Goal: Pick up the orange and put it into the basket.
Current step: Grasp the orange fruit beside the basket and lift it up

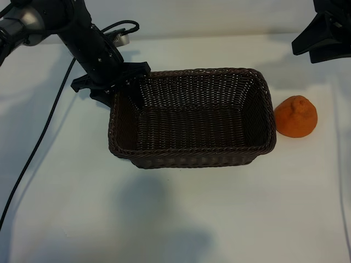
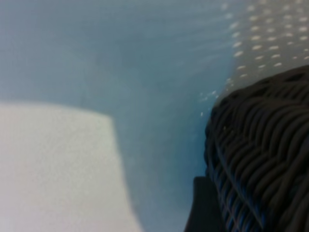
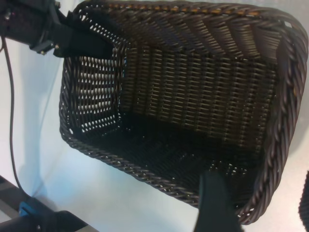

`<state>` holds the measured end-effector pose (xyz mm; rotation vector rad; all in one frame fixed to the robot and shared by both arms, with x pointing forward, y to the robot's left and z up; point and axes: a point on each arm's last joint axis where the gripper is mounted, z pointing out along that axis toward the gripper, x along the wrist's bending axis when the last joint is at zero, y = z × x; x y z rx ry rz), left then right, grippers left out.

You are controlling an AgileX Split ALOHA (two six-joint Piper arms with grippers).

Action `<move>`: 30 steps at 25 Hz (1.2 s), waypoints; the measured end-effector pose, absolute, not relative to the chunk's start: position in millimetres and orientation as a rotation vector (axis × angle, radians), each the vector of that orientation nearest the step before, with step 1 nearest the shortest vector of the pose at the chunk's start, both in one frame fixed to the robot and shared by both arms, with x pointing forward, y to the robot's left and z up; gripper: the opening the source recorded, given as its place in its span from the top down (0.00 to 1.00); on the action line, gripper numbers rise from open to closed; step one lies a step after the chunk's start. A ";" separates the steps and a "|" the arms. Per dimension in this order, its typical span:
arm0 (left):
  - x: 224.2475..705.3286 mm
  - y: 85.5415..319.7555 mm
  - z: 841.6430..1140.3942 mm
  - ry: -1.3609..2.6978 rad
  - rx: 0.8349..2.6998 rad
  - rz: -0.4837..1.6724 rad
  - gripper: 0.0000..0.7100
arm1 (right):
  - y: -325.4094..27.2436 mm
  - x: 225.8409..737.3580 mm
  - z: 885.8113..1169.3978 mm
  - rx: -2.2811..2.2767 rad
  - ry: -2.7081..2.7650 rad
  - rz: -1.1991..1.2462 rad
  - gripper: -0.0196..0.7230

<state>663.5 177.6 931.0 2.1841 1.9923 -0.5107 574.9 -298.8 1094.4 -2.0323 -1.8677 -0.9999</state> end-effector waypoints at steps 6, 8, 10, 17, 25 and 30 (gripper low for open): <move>660.5 178.1 950.6 1.964 2.180 -0.480 0.23 | -298.8 574.9 1094.4 -2.032 -1.868 -1.000 0.41; 659.0 178.5 962.0 1.946 2.172 -0.455 0.23 | -298.8 574.9 1094.4 -2.032 -1.868 -1.000 0.41; 657.9 178.8 969.3 1.934 2.169 -0.438 0.23 | -298.8 574.9 1094.4 -2.032 -1.868 -1.000 0.41; 650.0 180.6 1008.0 1.877 2.140 -0.351 0.23 | -298.8 574.9 1094.4 -2.032 -1.868 -1.000 0.41; 645.5 184.8 1026.1 1.870 2.125 -0.292 0.23 | -298.8 574.9 1094.4 -2.032 -1.868 -1.000 0.41; 645.4 184.9 1026.6 1.856 2.135 -0.289 0.23 | -298.8 574.9 1094.4 -2.032 -1.868 -1.000 0.41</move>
